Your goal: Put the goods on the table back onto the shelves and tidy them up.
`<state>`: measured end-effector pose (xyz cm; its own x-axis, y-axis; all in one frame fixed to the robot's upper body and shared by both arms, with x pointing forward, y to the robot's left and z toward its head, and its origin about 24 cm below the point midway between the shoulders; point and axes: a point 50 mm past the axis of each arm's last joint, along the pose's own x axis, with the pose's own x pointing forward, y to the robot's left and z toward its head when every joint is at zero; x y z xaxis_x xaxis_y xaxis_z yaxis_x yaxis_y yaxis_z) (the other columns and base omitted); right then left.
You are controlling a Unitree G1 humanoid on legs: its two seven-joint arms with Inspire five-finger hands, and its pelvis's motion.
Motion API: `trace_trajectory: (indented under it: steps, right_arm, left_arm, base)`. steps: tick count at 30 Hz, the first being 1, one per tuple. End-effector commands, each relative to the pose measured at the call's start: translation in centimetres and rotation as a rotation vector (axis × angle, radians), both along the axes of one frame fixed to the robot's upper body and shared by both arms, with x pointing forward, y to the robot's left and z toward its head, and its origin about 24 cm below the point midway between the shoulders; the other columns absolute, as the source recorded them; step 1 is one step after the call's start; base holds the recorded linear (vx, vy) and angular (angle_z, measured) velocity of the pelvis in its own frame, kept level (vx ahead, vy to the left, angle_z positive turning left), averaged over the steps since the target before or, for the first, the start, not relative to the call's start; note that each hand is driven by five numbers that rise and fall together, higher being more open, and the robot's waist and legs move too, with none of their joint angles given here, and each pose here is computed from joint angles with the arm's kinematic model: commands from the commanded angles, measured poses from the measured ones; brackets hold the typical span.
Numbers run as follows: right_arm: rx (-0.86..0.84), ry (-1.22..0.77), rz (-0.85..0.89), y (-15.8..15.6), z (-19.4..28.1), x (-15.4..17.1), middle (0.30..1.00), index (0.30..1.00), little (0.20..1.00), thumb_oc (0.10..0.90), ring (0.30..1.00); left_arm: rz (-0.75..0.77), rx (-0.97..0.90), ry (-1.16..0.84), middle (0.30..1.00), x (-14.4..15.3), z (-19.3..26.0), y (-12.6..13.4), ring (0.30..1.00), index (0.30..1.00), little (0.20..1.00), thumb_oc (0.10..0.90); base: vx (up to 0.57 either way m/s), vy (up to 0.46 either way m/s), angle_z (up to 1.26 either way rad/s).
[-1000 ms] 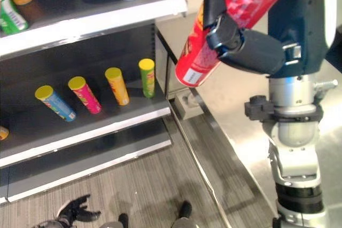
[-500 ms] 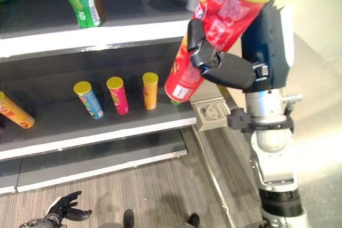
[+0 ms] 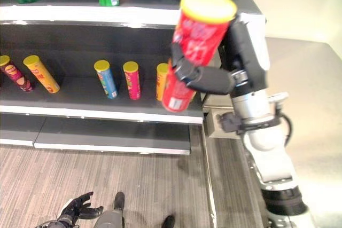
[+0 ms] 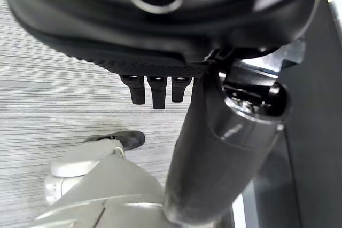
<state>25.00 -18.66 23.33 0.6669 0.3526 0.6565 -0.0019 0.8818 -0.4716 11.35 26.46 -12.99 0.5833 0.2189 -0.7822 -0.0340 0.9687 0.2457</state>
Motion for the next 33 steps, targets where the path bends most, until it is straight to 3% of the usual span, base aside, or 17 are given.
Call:
trace_trajectory:
  steps: [1, 8, 13, 17, 28, 33]
  right_arm:
    - [-0.035, -0.267, 0.014, 0.5, 4.4, -1.9, 0.3, 0.3, 0.3, 0.4, 0.3]
    - [-0.138, -0.229, -0.095, 0.3, 2.9, -1.6, 0.3, 0.3, 0.3, 0.4, 0.3]
    - [-0.125, -0.227, -0.045, 2.5, 2.0, -1.3, 0.3, 0.3, 0.3, 0.4, 0.3]
    - [-0.157, -0.238, -0.022, 3.2, 2.1, -1.4, 0.3, 0.3, 0.3, 0.4, 0.3]
    - [-0.256, -0.178, 0.023, 4.8, 1.0, -0.1, 0.3, 0.3, 0.3, 0.4, 0.3]
    - [-0.234, -0.197, -0.055, 4.8, 0.5, 0.3, 0.3, 0.3, 0.3, 0.4, 0.3]
  left_arm:
    - [-0.05, 0.038, -0.03, 0.9, 0.5, 0.5, 0.2, 0.9, 0.9, 0.9, 0.8]
    - [-0.147, 0.062, -0.019, 0.9, 1.1, 0.5, -0.6, 0.9, 0.9, 0.9, 0.8]
    - [-0.117, 0.144, -0.019, 0.9, 1.2, 1.3, 1.9, 0.9, 0.9, 0.9, 0.8]
    - [-0.097, 0.146, 0.011, 0.9, 0.3, 1.0, 2.2, 0.9, 0.9, 0.9, 0.8]
    - [-0.066, 0.0, -0.075, 0.9, 1.4, 0.8, -1.1, 0.9, 0.9, 0.9, 0.8]
    - [-0.084, 0.049, -0.053, 0.9, 0.8, 0.8, -0.5, 0.9, 0.9, 0.9, 0.8]
  base:
    - [0.05, 0.577, 0.24]
    - [0.05, 0.526, 0.29]
    - [0.01, 0.439, 0.16]
    - [0.03, 0.244, -0.14]
    - [0.07, 0.023, 0.3]
    - [0.15, 0.41, 0.0]
